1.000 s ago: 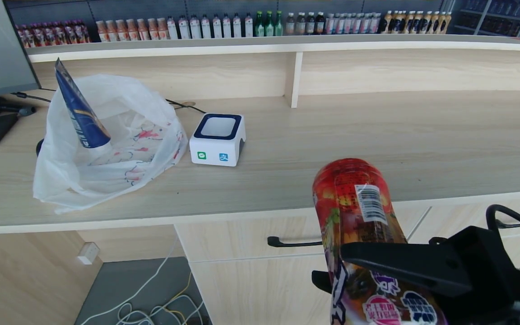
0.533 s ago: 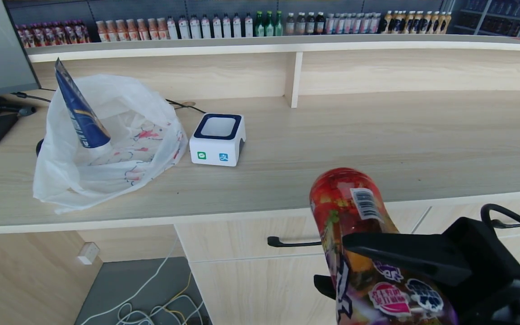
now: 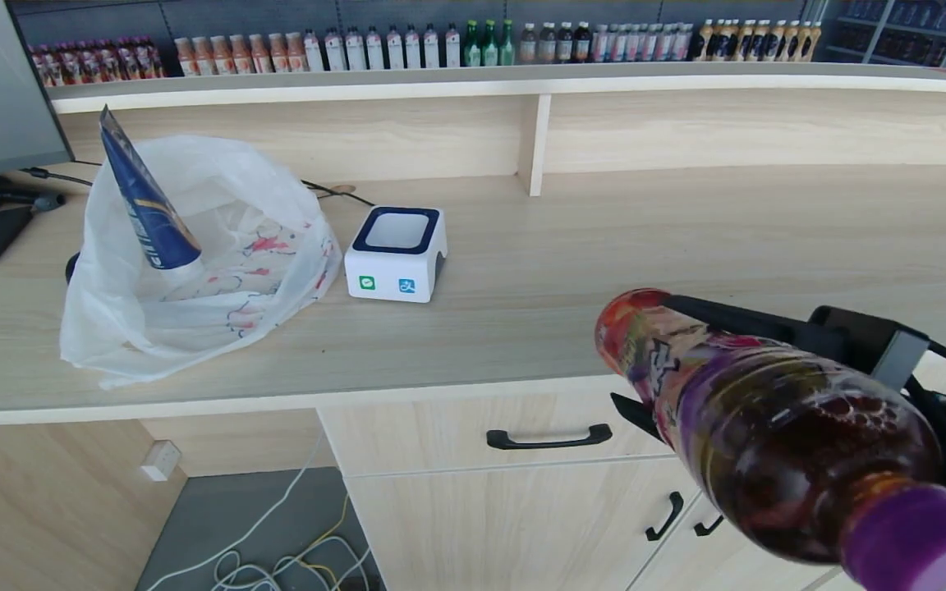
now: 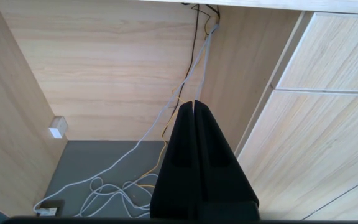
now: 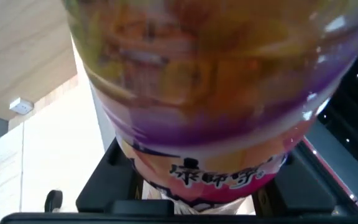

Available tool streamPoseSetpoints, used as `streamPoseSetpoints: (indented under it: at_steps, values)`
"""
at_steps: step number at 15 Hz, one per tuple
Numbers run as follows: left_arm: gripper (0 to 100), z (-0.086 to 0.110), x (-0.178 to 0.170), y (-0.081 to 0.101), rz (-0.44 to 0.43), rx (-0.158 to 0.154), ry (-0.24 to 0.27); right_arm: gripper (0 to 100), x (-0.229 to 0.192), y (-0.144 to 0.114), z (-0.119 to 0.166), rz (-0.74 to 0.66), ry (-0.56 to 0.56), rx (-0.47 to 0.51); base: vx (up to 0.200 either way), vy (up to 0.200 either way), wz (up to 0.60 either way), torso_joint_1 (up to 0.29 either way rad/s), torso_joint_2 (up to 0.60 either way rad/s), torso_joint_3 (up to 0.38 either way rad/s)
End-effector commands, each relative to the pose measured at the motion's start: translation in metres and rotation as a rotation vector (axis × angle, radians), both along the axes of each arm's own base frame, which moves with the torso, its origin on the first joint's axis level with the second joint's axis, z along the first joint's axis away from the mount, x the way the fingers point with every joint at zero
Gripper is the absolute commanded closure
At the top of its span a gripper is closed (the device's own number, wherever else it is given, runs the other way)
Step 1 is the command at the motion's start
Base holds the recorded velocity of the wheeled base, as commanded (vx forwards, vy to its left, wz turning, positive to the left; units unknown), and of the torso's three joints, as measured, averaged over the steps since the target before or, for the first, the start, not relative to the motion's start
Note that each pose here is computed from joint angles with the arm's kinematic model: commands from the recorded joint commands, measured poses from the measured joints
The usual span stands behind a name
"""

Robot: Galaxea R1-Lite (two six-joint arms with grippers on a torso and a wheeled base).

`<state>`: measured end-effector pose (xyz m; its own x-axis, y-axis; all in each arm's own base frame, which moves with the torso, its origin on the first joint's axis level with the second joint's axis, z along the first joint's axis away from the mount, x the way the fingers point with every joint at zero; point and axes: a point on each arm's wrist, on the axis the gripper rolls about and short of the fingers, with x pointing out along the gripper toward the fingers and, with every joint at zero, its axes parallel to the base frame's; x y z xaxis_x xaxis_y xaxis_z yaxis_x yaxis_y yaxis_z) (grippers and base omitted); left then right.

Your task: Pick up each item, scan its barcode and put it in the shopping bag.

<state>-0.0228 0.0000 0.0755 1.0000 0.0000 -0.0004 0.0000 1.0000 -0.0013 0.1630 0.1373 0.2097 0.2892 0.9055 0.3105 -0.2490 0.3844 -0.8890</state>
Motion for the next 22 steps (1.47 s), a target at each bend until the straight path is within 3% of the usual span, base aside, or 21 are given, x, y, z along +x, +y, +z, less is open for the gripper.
streamPoseSetpoints:
  at_steps: [1,3,8,9,11,13,17,20,22]
  values:
    - [100,0.0,0.0,0.0,0.0,0.001,0.0,100,0.011,-0.012,0.004,-0.074,0.085,0.057,0.0,0.0,0.0,0.0,0.0,0.0]
    - [100,0.0,0.0,0.0,0.0,0.001,0.0,100,0.019,-0.018,0.004,-0.11,0.135,0.075,0.0,0.0,0.0,0.0,0.0,0.0]
    - [100,0.0,0.0,0.0,0.0,0.0,0.0,100,0.038,-0.003,0.011,-0.15,0.456,0.293,0.0,0.0,0.0,0.0,0.0,0.0]
    - [100,0.0,0.0,0.0,0.0,0.0,0.0,100,0.041,-0.002,0.017,-0.146,0.509,0.342,0.0,0.0,0.0,0.0,0.0,0.0]
    - [100,0.0,0.0,0.0,0.0,0.0,0.0,100,0.05,-0.001,0.036,-0.17,0.633,0.542,0.0,0.0,0.0,0.0,0.0,0.0]
    - [100,0.0,0.0,0.0,0.0,0.0,0.0,100,0.056,-0.002,0.041,-0.214,0.741,0.641,0.0,0.0,0.0,0.0,0.0,0.0]
    - [100,0.0,0.0,0.0,0.0,0.0,0.0,100,0.081,-0.016,0.056,-0.333,0.749,0.718,0.0,0.0,0.0,0.0,0.0,0.0]
    - [100,0.0,0.0,0.0,0.0,0.0,0.0,100,0.08,-0.012,0.058,-0.309,0.82,0.868,0.0,0.0,0.0,0.0,0.0,0.0]
    - [100,0.0,0.0,0.0,0.0,0.001,0.0,100,0.074,-0.016,0.052,-0.318,0.822,0.869,0.0,0.0,0.0,0.0,0.0,0.0]
